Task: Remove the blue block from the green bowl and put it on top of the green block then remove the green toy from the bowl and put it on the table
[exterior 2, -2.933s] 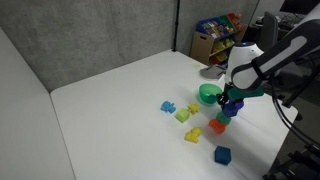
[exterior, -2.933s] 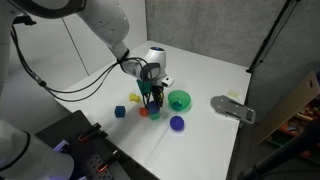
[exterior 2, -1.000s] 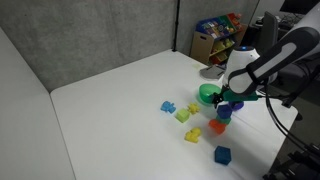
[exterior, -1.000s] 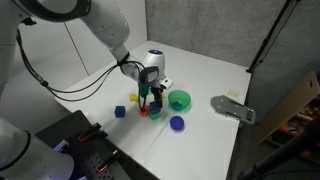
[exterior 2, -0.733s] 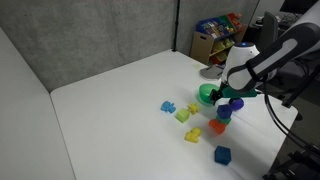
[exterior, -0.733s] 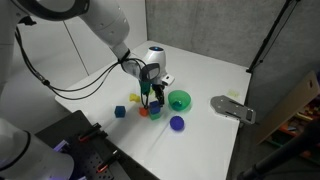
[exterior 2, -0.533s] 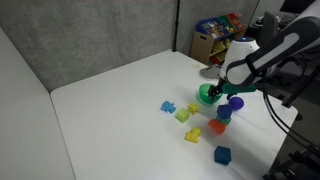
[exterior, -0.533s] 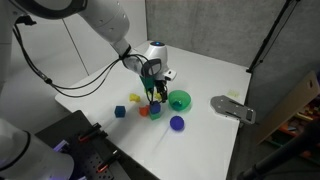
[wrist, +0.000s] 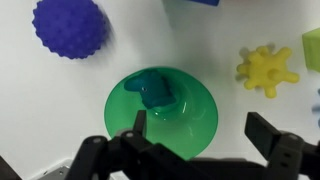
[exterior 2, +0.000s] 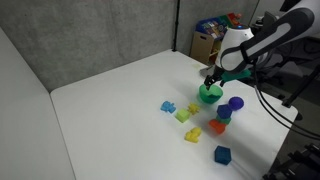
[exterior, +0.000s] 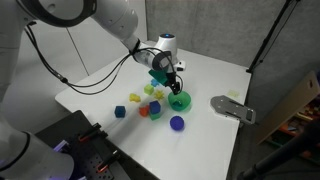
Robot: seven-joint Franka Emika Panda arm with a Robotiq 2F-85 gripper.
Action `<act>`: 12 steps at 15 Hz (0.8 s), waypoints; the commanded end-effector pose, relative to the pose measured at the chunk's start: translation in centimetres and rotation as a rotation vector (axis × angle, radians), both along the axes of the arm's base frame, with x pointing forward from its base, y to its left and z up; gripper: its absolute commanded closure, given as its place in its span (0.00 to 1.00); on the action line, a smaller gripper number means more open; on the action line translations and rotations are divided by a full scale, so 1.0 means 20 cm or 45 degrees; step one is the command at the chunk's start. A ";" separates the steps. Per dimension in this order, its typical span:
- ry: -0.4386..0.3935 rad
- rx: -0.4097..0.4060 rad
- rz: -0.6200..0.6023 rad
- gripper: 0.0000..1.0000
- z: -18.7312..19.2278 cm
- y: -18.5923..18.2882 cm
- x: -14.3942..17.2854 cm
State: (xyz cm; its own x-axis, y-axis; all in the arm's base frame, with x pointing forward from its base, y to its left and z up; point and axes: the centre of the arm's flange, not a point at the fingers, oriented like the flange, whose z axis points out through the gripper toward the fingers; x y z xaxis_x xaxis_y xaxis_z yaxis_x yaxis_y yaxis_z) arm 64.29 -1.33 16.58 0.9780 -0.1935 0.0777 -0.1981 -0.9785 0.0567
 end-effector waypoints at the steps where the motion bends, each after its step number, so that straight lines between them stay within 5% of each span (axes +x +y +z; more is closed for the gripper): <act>1: 0.008 -0.008 0.137 0.00 -0.07 -0.08 0.21; 12: 0.058 -0.006 0.377 0.00 -0.40 -0.20 0.30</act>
